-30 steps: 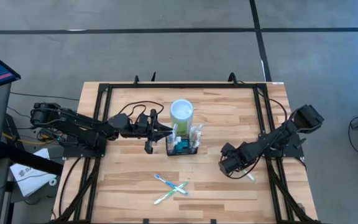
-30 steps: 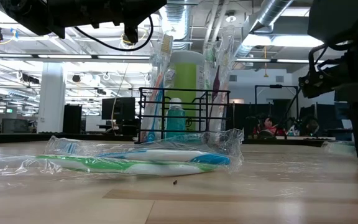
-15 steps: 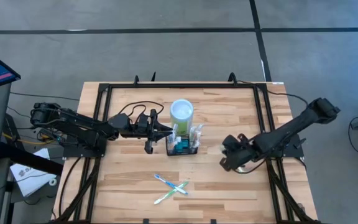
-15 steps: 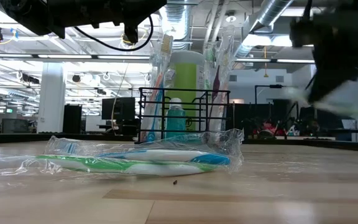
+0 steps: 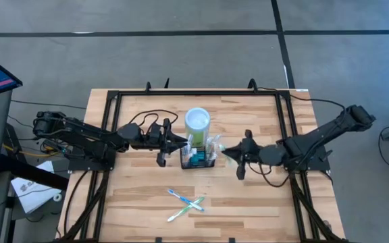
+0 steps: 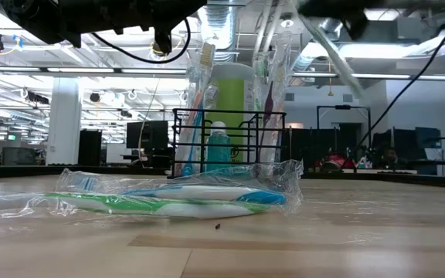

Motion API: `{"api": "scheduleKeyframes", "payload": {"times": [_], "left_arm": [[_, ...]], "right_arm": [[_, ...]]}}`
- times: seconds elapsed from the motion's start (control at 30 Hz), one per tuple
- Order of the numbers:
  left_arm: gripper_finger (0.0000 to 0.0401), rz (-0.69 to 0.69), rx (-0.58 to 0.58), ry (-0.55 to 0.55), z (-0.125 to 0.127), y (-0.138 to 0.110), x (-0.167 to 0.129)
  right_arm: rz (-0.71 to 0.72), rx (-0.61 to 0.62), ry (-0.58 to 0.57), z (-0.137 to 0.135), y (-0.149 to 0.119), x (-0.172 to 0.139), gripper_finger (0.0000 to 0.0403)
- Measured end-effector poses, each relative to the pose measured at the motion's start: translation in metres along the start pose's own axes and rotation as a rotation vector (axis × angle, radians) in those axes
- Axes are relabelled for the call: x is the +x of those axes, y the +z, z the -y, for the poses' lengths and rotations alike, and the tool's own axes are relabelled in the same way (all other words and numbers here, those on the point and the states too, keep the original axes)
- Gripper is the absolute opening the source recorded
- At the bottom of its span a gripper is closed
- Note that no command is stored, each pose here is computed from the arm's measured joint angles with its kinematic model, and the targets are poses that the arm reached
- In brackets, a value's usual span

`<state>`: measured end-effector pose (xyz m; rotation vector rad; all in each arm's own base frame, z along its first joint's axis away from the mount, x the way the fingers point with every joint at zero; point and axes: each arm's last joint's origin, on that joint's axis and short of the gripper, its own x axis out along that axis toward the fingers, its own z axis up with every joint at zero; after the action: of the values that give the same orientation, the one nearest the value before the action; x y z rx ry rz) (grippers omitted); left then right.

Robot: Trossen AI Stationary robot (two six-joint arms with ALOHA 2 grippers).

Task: Pick & Place toothbrushing station
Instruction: Put the right green toothbrush into the wire organizer

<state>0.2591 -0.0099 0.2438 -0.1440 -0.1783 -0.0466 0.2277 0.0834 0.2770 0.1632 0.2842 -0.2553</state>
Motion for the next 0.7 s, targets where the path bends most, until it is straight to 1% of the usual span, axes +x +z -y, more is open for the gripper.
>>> {"api": "scheduleKeyframes", "payload": {"times": [0.1, 0.17, 0.27, 0.33, 0.43, 0.57, 0.7], "left_arm": [[0.0054, 0.014, -0.025, -0.002, 0.000, 0.001, 0.000], [0.0054, 0.015, -0.026, -0.002, 0.000, 0.001, 0.000], [0.0054, 0.020, -0.053, -0.003, 0.000, 0.002, 0.000], [0.0054, 0.023, -0.058, -0.004, 0.000, 0.002, 0.000], [0.0054, 0.031, -0.059, -0.001, 0.000, 0.003, 0.000], [0.0054, 0.038, -0.059, -0.003, 0.001, 0.004, 0.000], [0.0054, 0.045, -0.060, -0.004, 0.001, 0.004, 0.000]], "right_arm": [[0.106, -0.036, 0.043, 0.001, 0.014, 0.006, 0.0001], [0.157, -0.058, 0.092, 0.002, 0.021, 0.008, 0.0000], [0.246, -0.067, 0.138, 0.004, 0.032, 0.013, 0.0000], [0.272, -0.079, 0.156, 0.006, 0.033, 0.019, 0.0000], [0.326, -0.059, 0.209, 0.008, 0.038, 0.028, 0.0000], [0.355, -0.058, 0.276, 0.011, 0.037, 0.043, 0.0000], [0.401, -0.050, 0.329, 0.009, 0.050, 0.050, 0.0000]]}}
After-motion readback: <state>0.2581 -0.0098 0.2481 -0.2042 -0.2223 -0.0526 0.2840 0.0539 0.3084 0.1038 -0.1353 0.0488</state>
